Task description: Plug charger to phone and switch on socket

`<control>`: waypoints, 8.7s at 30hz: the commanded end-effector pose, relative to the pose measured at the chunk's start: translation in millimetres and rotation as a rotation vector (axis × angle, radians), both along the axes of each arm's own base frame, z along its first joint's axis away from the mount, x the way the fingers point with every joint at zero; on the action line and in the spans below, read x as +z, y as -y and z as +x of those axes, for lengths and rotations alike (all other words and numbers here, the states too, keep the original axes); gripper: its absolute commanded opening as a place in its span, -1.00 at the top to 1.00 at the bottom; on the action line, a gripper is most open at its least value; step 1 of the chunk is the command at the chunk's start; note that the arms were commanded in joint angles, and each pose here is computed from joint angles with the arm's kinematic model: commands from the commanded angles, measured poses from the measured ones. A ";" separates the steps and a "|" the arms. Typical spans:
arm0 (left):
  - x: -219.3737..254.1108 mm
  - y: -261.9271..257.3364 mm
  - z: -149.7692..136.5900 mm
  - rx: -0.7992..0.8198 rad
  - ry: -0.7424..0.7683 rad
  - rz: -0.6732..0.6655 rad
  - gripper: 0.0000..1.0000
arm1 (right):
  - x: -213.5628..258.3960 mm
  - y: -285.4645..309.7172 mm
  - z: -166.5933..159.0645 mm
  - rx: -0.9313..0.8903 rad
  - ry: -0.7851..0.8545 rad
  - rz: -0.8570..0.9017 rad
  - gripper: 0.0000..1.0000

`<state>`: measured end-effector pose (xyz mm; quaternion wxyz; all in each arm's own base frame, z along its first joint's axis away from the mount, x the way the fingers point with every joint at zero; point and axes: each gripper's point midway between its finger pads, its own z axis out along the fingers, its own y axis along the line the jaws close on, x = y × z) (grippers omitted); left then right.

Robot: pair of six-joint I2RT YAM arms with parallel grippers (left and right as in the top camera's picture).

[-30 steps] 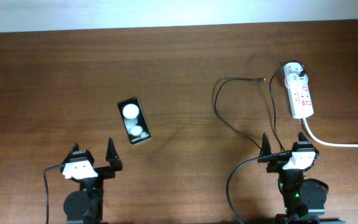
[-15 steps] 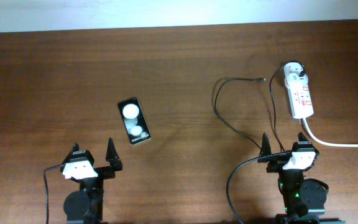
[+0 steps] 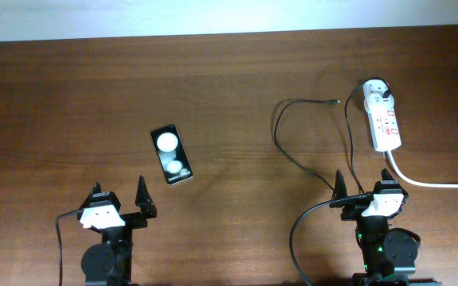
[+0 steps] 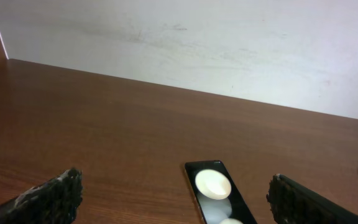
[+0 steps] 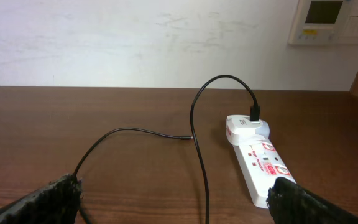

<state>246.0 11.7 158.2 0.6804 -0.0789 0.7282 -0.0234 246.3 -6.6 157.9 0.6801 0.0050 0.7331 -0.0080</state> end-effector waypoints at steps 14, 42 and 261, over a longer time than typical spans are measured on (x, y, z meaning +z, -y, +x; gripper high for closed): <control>1.5 -11.6 -1.0 0.066 0.005 0.020 -0.98 | -1.2 -3.7 -0.2 0.019 0.001 0.002 -0.97; 240.4 -18.4 -90.1 0.104 0.892 -0.032 -0.98 | -1.6 -3.7 -0.2 0.019 -0.001 0.002 -0.97; 26.2 90.8 109.5 -0.037 -1.142 -0.350 -0.15 | -1.6 -3.7 -0.2 0.019 -0.001 0.002 -0.98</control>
